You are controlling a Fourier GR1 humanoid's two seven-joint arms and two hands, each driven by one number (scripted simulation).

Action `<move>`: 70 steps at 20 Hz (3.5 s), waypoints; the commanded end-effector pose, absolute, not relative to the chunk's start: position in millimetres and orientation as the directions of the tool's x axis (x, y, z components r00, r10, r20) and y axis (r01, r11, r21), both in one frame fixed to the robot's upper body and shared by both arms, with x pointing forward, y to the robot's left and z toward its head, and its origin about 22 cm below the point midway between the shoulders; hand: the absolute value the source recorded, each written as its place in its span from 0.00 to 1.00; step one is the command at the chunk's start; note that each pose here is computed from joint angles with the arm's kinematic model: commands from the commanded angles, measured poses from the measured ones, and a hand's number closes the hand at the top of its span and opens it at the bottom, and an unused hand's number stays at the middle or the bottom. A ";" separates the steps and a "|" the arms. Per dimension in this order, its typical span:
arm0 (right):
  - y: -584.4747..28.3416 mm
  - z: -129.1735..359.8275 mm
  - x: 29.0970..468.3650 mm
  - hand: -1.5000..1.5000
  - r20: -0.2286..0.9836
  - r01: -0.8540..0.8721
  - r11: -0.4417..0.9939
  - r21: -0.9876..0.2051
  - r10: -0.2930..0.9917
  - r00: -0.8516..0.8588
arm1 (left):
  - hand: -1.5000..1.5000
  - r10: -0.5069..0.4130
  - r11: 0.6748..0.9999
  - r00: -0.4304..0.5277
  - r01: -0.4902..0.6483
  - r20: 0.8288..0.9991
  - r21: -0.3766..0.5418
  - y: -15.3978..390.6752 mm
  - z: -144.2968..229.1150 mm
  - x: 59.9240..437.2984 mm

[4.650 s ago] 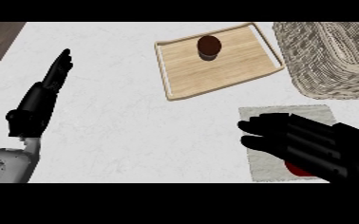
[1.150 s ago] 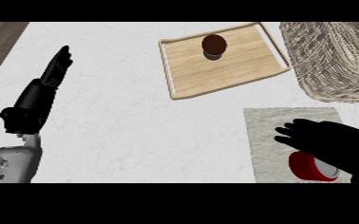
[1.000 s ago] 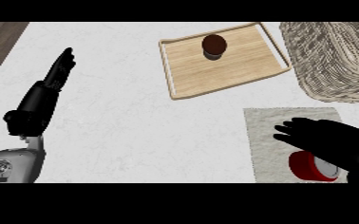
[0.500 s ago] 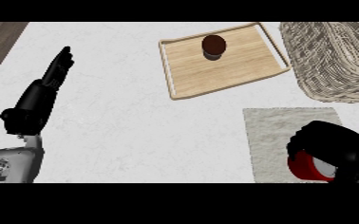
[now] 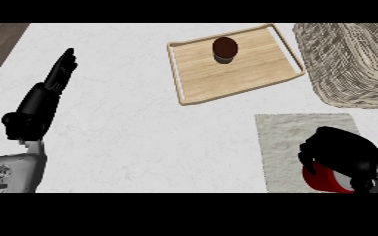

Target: Pick the can from the placemat and place it in the basket

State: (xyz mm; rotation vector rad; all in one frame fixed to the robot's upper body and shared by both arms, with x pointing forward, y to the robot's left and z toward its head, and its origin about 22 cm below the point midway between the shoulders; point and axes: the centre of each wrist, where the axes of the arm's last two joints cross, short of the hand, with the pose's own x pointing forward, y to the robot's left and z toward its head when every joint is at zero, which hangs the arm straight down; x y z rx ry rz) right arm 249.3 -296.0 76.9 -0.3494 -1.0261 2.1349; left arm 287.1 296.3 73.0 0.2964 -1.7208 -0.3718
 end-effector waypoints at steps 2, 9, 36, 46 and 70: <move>-361.0 76.6 266.4 1.00 0.036 -0.464 -0.318 -0.827 0.793 -0.608 | 0.50 -0.399 0.912 -0.191 0.020 0.897 0.410 298.1 81.3 281.8; -488.5 152.2 273.2 1.00 0.000 -0.320 -0.031 -0.947 0.995 -0.095 | 0.50 -0.382 0.920 -0.219 0.008 0.898 0.393 294.7 80.8 285.8; -578.3 327.0 261.9 1.00 0.646 0.109 0.710 -0.696 0.684 -0.337 | 0.50 -0.381 0.906 -0.269 0.085 0.885 0.416 260.5 89.2 302.0; -542.7 349.9 304.3 1.00 0.682 -0.044 0.704 -0.709 0.669 -0.296 | 0.50 -0.380 0.906 -0.252 0.093 0.890 0.413 260.1 80.9 306.7; -510.0 321.7 348.9 0.00 0.348 -0.246 0.298 -0.922 0.918 -0.192 | 0.50 -0.387 0.907 -0.243 0.070 0.889 0.414 274.4 90.8 303.5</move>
